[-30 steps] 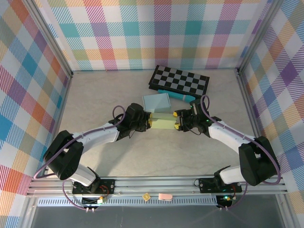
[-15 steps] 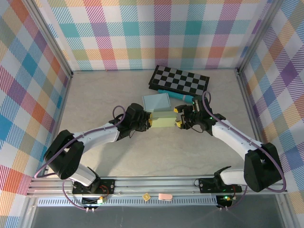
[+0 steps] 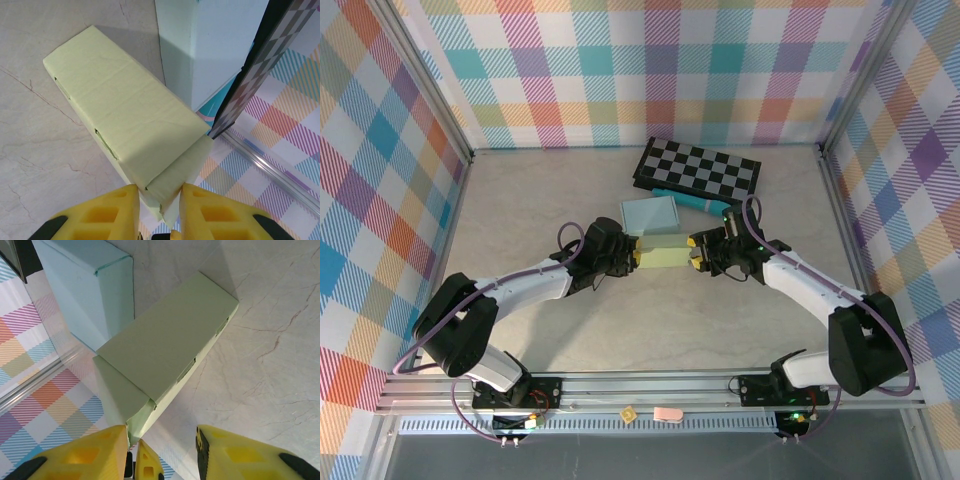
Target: Fold the paper box
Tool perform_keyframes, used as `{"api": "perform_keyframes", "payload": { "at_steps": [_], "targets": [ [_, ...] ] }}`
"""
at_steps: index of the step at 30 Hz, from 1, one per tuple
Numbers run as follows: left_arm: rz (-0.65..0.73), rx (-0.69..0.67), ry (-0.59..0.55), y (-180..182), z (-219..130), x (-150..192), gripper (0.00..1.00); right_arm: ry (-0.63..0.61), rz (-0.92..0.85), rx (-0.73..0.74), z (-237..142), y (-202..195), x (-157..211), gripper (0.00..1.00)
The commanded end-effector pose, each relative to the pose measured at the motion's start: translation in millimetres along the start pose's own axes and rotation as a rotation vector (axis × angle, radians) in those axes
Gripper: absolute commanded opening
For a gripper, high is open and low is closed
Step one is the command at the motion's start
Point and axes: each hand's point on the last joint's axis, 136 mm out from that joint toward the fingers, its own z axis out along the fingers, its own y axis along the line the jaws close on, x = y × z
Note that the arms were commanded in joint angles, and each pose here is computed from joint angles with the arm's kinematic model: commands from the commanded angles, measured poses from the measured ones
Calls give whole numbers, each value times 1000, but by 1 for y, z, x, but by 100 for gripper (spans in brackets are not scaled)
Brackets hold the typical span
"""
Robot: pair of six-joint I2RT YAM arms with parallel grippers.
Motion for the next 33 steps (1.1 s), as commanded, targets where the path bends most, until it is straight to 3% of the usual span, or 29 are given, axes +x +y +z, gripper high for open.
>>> {"api": "perform_keyframes", "payload": {
  "at_steps": [1, 17, 23, 33],
  "targets": [
    [1, -73, -49, 24, 5, -13, 25, -3, 5, 64, 5, -21, -6, 40],
    [7, -80, -46, 26, 6, -12, 24, -9, 49, 232, 13, -54, -14, 38],
    [7, -83, -46, 27, 6, -13, 4, -10, 65, 259, 11, -58, -13, 38],
    [10, -88, -44, 27, 4, -12, 6, -1, 31, 238, 8, -36, -9, 37]
  ]
}}
